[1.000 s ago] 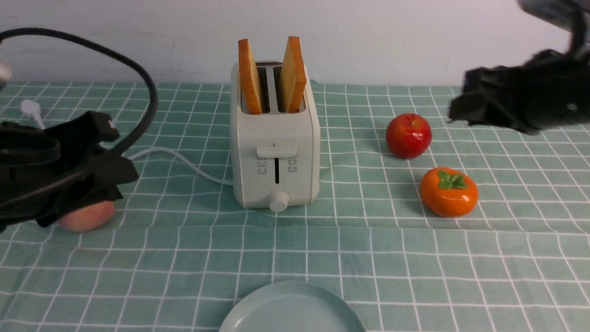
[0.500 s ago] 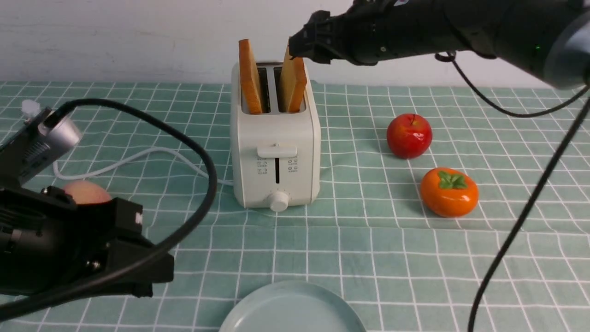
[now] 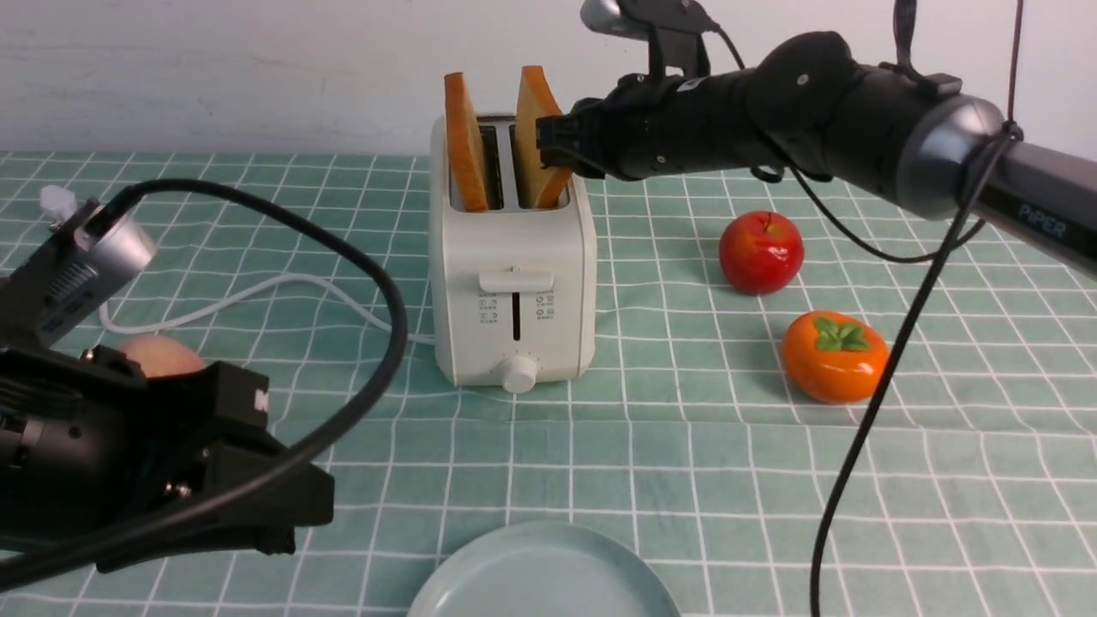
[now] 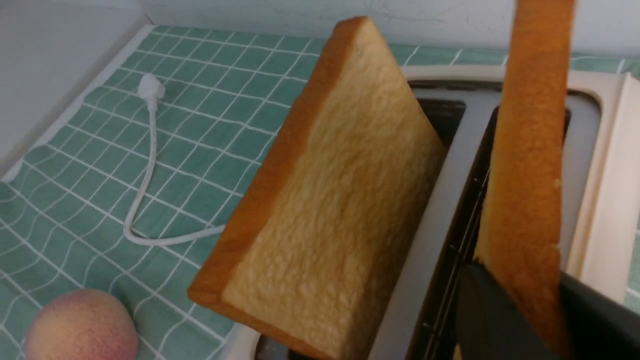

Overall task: Take toasted bread from bread machine on blue coffee table place on plate.
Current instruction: 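Grasp the toast slice in the toaster and pull it up out of the slot with the right gripper, then place the held slice of bread on top of the slice on the plate with the right gripper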

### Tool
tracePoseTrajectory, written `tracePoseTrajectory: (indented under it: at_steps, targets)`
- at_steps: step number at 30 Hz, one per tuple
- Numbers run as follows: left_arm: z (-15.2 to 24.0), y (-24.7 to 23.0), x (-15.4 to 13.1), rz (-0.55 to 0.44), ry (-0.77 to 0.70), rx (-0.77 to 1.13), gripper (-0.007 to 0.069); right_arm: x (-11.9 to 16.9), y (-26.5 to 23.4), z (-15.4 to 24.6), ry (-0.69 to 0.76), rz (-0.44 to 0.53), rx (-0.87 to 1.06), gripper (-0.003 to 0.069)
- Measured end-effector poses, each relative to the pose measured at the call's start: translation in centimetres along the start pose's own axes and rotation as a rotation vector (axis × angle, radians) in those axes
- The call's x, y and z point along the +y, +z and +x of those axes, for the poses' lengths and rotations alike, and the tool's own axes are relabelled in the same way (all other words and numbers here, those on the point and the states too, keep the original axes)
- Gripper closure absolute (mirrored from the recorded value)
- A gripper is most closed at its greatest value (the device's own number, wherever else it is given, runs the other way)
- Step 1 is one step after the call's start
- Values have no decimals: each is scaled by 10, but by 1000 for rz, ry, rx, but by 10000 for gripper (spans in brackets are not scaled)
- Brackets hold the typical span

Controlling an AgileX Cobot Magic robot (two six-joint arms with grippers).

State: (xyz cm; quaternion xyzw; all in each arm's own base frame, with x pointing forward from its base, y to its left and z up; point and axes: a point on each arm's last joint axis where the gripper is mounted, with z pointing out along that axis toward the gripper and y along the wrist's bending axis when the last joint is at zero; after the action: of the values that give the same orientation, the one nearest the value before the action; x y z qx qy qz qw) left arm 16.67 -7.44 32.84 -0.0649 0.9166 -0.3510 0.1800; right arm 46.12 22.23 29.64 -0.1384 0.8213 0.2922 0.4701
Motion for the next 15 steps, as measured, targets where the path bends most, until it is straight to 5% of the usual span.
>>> tracePoseTrajectory:
  at_steps: [6,11,15]
  targets:
    - [0,0,0,2,2,-1,387,15,-31,-29,-47,-16,-75,572]
    - [-5,0,-1,6,3,-58,387,34,-129,-84,-194,-22,-150,572]
    - [-11,-1,-1,9,4,-116,387,41,-195,-91,-274,-56,-17,572]
